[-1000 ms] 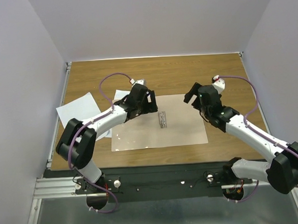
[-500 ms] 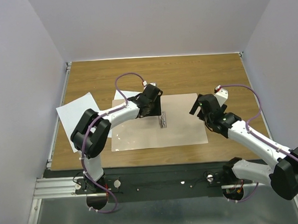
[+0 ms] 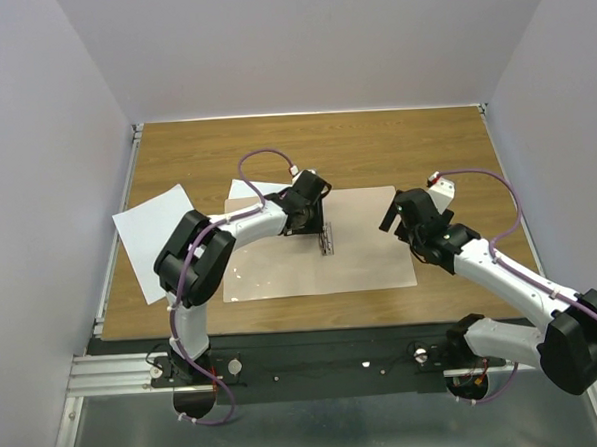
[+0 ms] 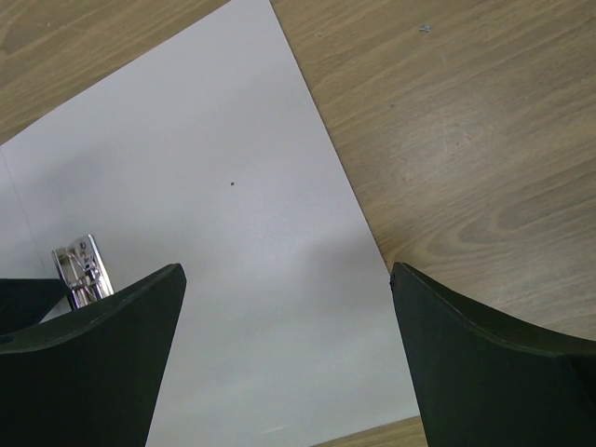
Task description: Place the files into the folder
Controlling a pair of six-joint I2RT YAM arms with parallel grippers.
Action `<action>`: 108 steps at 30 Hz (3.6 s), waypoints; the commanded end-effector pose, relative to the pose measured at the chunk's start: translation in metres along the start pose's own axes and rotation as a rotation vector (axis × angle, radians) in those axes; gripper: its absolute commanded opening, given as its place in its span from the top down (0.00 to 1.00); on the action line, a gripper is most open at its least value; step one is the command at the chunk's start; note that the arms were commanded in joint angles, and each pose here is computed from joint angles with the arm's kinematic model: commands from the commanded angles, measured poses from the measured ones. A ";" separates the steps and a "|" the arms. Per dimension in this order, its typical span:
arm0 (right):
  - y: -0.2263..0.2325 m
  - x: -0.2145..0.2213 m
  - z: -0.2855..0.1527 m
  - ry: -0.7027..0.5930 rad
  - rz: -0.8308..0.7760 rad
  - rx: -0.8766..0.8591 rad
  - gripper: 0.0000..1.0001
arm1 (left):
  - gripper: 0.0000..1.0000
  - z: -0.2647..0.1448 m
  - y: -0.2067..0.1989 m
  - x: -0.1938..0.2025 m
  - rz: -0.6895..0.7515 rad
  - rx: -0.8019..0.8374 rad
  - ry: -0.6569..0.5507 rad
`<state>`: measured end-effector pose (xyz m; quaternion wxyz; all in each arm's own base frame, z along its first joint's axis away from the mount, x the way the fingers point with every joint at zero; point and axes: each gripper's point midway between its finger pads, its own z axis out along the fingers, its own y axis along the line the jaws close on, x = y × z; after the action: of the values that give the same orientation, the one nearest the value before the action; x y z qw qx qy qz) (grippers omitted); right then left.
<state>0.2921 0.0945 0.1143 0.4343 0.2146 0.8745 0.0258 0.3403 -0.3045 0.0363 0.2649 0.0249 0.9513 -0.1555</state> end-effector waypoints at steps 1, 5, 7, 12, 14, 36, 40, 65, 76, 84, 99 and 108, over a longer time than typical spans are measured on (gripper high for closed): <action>-0.012 0.004 0.003 0.005 -0.017 0.044 0.00 | 0.54 0.006 -0.002 -0.006 -0.021 -0.013 -0.019; -0.012 0.004 0.003 0.004 -0.020 0.043 0.00 | 0.55 0.010 0.001 -0.004 -0.022 -0.028 -0.009; -0.012 0.006 0.003 0.008 -0.020 0.042 0.00 | 0.57 0.012 0.003 -0.004 -0.024 -0.045 -0.012; -0.013 0.007 0.004 0.009 -0.025 0.046 0.00 | 0.62 0.017 0.007 0.000 -0.020 -0.084 0.000; -0.014 0.007 0.004 0.010 -0.024 0.046 0.00 | 0.62 0.018 0.011 0.003 -0.025 -0.116 0.003; -0.013 0.016 0.007 0.044 -0.035 0.044 0.00 | 1.00 0.036 0.031 0.055 0.004 -0.296 0.200; -0.011 0.020 0.009 0.062 -0.045 0.032 0.00 | 1.00 0.039 0.034 0.064 0.010 -0.295 0.229; 0.120 0.088 -0.022 0.369 -0.128 -0.687 0.36 | 1.00 0.035 0.007 0.059 -0.163 -0.204 0.226; 0.136 0.108 0.002 0.401 -0.195 -0.625 0.48 | 1.00 0.035 0.010 0.064 -0.225 -0.222 0.220; 0.133 0.129 0.021 0.441 -0.237 -0.565 0.60 | 1.00 0.035 0.014 0.065 -0.226 -0.233 0.210; 0.128 0.142 0.033 0.473 -0.270 -0.516 0.71 | 1.00 0.037 0.019 0.066 -0.211 -0.245 0.203; 0.102 0.151 0.043 0.504 -0.294 -0.374 0.87 | 1.00 0.042 0.025 0.068 -0.166 -0.257 0.203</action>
<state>0.2855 0.2652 0.0222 0.2560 -0.0233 0.9335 0.2501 0.3514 -0.3298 0.0241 0.2367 -0.1040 0.9561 -0.1377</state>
